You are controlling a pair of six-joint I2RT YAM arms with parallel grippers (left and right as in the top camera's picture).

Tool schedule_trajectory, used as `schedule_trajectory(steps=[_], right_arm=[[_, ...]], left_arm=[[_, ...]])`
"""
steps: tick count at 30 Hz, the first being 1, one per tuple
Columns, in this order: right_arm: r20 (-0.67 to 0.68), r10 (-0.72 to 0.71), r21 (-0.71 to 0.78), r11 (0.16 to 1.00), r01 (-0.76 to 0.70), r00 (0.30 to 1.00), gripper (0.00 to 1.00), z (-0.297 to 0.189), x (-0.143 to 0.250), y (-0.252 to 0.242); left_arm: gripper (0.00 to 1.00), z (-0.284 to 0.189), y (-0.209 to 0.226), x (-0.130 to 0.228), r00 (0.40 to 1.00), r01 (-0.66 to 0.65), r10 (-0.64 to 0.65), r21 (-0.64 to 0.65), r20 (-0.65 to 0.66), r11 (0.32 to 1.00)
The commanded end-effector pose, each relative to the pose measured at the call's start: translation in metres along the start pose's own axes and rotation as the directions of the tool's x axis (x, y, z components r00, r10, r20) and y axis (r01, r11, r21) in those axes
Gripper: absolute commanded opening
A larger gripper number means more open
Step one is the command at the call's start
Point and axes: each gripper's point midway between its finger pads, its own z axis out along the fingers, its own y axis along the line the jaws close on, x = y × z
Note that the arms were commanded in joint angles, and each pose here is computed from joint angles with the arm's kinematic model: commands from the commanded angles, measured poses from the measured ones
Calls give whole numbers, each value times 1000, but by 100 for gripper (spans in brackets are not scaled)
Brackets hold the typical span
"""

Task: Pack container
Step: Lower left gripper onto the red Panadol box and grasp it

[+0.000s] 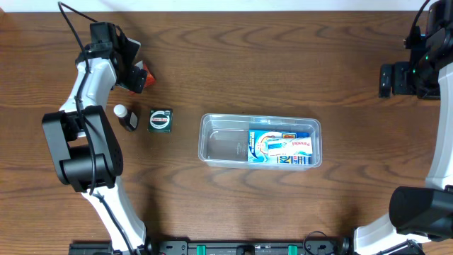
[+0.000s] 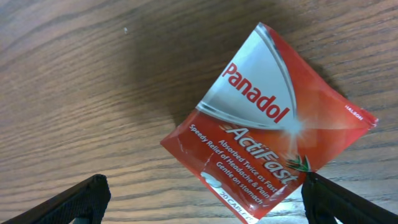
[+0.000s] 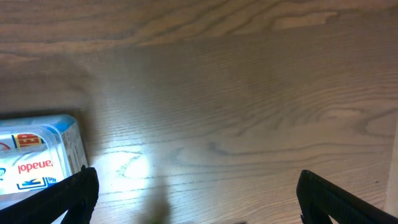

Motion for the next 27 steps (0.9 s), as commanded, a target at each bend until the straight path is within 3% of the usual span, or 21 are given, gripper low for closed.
schedule_trajectory(steps=[1,16,27], right_arm=[[24,21,15,1000,-22,999,99,-8,-1,-5],[24,21,15,1000,-22,999,99,-8,-1,-5],[24,21,15,1000,-22,999,99,-8,-1,-5]], left_arm=[[100,-5,1,-7,998,-61,61,5,25,998],[96,27,-13,4,969,-246,246,53,1,968],[94,28,-22,-25,940,-333,331,1,79,943]])
